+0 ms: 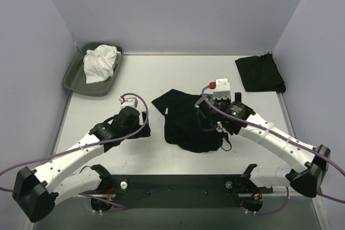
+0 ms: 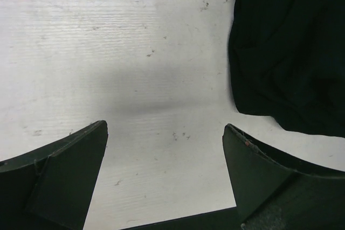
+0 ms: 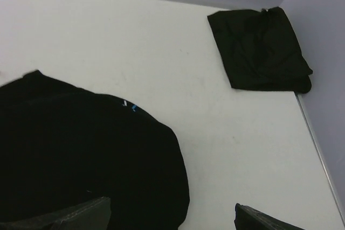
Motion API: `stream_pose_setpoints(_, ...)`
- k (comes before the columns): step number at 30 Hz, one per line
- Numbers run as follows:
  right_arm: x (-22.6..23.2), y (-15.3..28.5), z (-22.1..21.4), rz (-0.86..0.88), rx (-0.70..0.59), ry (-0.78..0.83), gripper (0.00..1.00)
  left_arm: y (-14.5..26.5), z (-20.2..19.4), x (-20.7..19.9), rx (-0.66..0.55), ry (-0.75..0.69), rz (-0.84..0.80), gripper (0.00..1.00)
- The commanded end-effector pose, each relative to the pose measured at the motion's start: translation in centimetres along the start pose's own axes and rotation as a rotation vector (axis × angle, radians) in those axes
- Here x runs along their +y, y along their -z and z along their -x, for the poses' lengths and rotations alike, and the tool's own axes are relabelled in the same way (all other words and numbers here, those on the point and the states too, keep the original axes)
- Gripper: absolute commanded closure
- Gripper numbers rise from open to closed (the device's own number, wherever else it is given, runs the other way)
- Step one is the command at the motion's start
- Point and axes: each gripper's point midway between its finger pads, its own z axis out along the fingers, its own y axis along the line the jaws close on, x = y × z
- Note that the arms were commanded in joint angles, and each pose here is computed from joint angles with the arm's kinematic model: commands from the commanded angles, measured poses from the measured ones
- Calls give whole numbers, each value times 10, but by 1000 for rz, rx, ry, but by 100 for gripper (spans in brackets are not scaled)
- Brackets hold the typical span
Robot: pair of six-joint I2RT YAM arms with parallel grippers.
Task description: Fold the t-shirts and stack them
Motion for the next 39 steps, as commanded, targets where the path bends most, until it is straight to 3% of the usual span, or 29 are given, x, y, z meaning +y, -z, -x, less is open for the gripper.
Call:
stream_pose_setpoints(1,-11,34,44,78,-118,-149,0,-9,26,-52,-34,-15,-148,3)
stream_pose_setpoints(7,-9,36,40,82,-127,-127,0,-34,35,-107,-42,-23,-289,3)
stream_pose_setpoints(15,-9,26,10,75,-103,-116,0,-87,40,-140,-31,-43,-267,5)
stream_pose_setpoints(20,-16,24,-1,68,-102,-118,0,-102,70,-153,-98,-58,-247,12)
stream_pose_setpoints(21,-17,23,-2,67,-101,-123,0,-96,93,-169,-136,-53,-272,12)
stream_pose_setpoints(27,-16,19,-13,66,-86,-106,0,-127,146,-194,-115,-25,-308,22)
stream_pose_setpoints(34,-25,18,-20,61,-88,-112,0,-171,155,-191,-67,-13,-251,34)
stream_pose_setpoints(39,-28,15,-27,50,-79,-107,0,-198,153,-172,-33,6,-206,36)
